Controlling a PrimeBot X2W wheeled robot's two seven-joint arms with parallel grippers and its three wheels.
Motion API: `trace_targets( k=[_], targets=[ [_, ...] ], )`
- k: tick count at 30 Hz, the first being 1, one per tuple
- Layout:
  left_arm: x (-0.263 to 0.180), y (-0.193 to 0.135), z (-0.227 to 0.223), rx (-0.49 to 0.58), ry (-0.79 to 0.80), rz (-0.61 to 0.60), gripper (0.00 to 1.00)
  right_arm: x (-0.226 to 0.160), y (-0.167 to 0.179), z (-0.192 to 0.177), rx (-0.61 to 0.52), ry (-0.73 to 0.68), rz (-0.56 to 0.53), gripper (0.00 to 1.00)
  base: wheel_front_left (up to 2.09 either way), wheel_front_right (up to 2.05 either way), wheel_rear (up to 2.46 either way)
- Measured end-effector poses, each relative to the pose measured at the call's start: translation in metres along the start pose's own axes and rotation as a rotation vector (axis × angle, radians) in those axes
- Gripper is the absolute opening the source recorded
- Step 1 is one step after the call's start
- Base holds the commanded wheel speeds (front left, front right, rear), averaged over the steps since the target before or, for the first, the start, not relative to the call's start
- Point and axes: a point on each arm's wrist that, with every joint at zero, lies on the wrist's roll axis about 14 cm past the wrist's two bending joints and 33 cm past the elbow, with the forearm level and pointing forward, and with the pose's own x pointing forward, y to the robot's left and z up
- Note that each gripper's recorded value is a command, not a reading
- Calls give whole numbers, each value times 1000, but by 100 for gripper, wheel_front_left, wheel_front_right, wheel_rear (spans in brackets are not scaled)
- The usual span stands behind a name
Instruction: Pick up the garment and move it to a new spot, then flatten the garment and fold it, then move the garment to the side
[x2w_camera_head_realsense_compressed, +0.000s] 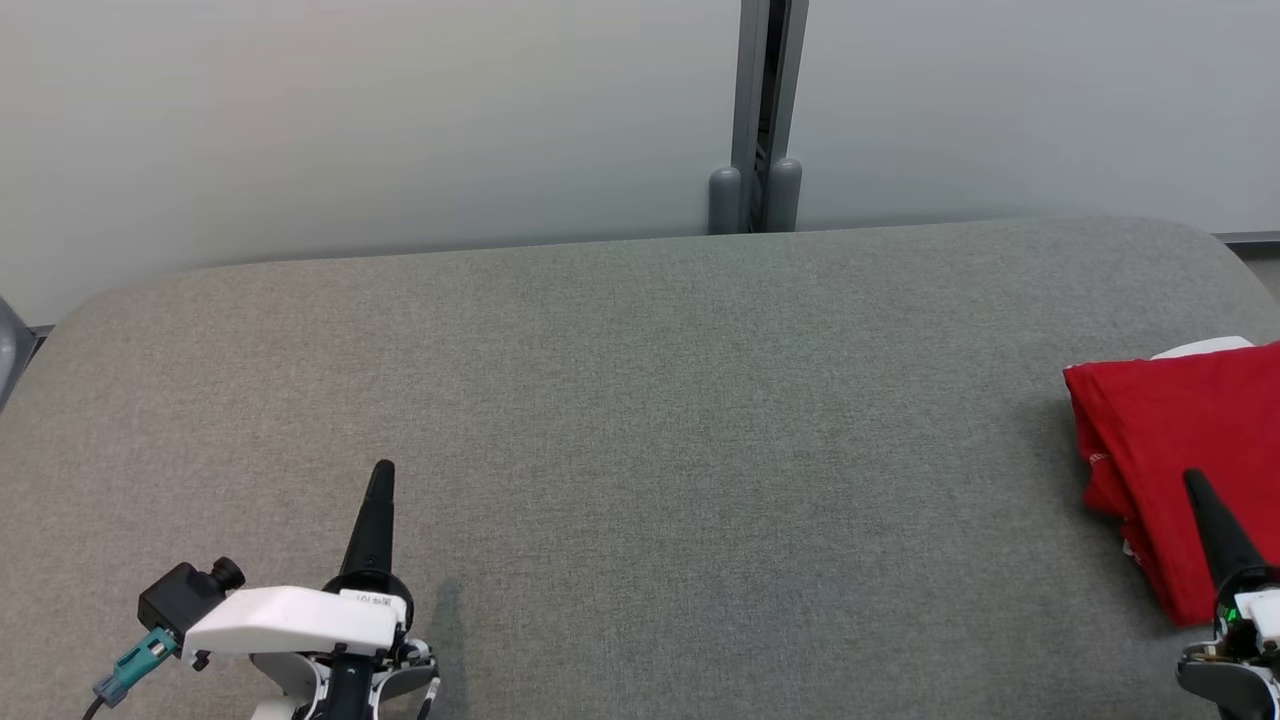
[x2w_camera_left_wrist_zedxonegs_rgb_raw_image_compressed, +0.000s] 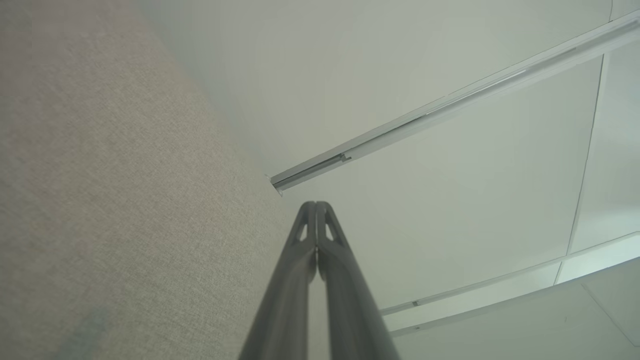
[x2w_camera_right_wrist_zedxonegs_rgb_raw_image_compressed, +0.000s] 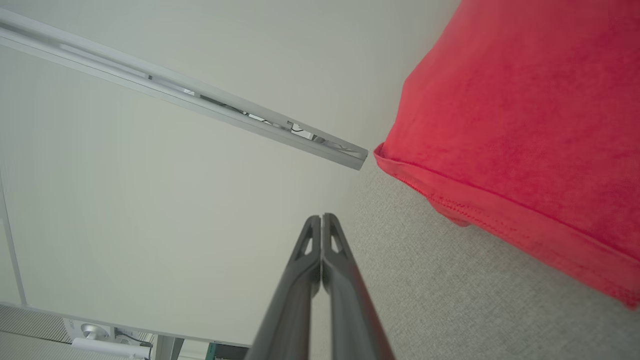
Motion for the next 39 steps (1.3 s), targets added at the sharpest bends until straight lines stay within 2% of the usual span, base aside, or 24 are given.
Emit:
trace_targets(
  k=[17,39],
  targets=[
    [7,-6,1,-164,-23,-21,0,6,2,7,160,-9,30,0,0,0,0],
    [13,-11,2,-325,-50,-40,0,12,7,16,321,-22,74,0,0,0,0]
  ],
)
